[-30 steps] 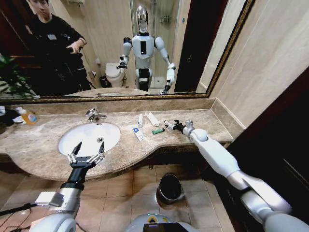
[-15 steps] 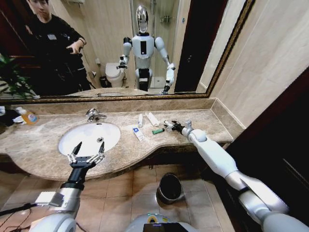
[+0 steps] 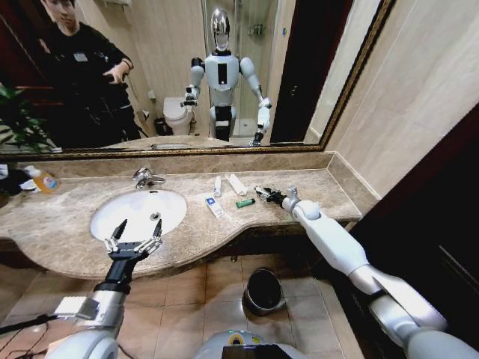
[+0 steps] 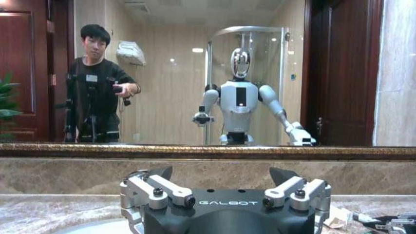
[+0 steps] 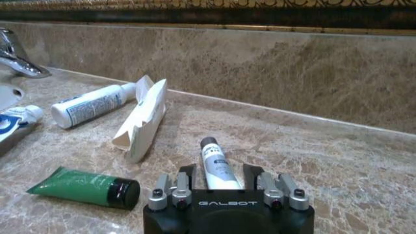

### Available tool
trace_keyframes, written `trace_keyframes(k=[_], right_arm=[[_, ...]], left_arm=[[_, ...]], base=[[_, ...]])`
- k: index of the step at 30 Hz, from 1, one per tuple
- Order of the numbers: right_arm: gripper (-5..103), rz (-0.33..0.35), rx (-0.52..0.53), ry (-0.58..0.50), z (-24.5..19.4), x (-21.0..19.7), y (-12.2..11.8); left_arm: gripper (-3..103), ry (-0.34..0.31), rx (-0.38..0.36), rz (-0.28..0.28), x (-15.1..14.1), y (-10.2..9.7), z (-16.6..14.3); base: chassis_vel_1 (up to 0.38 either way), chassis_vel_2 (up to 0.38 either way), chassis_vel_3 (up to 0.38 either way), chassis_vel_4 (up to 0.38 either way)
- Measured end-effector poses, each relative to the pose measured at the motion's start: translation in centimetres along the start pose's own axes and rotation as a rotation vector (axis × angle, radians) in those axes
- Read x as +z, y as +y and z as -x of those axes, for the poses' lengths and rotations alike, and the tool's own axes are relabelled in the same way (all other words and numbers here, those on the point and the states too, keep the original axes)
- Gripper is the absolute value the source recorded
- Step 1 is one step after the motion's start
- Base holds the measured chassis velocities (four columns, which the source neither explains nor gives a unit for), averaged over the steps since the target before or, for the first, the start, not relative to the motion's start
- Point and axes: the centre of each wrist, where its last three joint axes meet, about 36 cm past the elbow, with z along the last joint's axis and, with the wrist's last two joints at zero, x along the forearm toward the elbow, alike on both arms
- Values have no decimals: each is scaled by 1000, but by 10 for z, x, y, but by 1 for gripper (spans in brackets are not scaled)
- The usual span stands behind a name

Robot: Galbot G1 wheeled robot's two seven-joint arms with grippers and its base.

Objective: Pick up the trash from the sink and place it in the trash bin.

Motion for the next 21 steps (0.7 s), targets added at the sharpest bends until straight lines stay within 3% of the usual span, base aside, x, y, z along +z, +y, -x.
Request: trace_keyframes(k=[8,16,21], right_arm=[[45,-2,0,-2,0,1,3],[9,-3,13,-9,0,0,3],[3,-1,16,-11,0,0,3]], left_arm=[[100,0,0,0,0,0,0],[100,0,0,0,0,0,0],[100,0,0,0,0,0,0]], base=[[0,0,0,0],[0,0,0,0],[0,0,0,0]])
